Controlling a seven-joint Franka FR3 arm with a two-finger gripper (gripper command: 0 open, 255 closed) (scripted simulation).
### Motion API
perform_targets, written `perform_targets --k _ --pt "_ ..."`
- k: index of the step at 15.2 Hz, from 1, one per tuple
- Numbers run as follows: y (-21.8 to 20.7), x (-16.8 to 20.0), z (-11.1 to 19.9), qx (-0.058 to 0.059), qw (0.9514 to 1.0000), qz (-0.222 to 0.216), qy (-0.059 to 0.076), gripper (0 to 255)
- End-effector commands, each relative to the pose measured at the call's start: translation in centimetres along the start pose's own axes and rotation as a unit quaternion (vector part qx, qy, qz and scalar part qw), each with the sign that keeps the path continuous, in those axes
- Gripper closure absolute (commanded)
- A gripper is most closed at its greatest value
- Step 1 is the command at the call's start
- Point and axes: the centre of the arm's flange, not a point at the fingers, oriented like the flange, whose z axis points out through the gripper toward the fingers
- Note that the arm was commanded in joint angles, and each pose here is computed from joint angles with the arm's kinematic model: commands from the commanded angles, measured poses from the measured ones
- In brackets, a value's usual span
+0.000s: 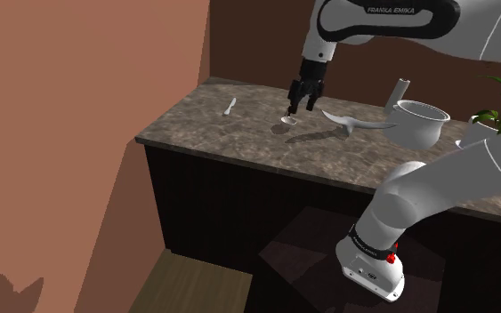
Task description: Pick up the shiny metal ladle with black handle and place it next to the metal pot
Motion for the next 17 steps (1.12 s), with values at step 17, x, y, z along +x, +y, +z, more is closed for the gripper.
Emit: perform_targets --k 17 --pt "13.4 15.8 7.3 -0.008 0.9693 0.238 0.063 0"
